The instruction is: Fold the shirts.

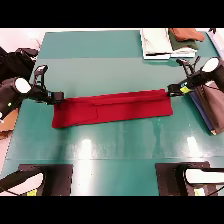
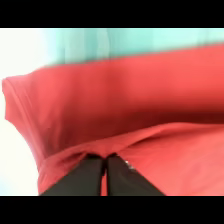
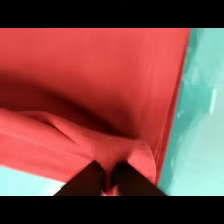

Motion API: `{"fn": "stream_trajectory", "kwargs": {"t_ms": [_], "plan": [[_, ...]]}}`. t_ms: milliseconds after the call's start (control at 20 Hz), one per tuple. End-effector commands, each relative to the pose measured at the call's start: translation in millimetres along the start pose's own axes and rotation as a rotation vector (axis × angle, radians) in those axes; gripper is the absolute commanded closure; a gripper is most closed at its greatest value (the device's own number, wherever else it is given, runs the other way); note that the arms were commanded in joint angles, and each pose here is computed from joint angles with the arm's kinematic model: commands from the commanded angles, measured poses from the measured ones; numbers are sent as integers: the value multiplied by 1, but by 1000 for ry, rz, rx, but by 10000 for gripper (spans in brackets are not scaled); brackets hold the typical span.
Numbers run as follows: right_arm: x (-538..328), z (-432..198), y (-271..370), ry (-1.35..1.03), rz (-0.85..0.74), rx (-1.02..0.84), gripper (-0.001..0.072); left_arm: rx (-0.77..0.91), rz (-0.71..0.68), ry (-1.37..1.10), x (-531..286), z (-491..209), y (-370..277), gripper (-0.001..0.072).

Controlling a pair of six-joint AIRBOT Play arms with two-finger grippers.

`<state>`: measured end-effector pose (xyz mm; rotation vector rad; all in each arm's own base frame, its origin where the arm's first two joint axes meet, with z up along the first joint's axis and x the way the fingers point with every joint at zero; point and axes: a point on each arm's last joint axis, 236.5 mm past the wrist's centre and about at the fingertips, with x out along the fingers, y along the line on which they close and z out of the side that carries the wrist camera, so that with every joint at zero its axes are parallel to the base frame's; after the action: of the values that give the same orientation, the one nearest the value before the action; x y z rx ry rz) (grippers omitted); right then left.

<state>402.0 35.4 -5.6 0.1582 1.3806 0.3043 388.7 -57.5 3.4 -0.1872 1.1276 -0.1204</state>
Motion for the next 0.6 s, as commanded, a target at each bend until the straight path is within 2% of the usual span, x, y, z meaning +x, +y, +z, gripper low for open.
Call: {"fn": "stream_trajectory", "kwargs": {"t_ms": [0,200,300,350,400,450,550], "plan": [[8,29,12,-32,112,49,291,-19,-5,-49,8,19,0,172],[-2,22,1,-35,232,101,268,-16,-12,14,-5,14,-6,173],[2,-2,-24,14,248,186,179,-30,-35,46,-6,7,-12,174],[7,-14,-38,31,253,235,178,-48,-72,53,-7,6,-20,317],[13,-26,-51,40,257,286,179,-38,-123,50,-8,7,-33,589],[20,-38,-63,47,259,328,179,-17,-188,40,-10,9,-48,679],[34,-53,-68,59,301,374,184,-46,-281,14,-15,16,-70,680]]}}
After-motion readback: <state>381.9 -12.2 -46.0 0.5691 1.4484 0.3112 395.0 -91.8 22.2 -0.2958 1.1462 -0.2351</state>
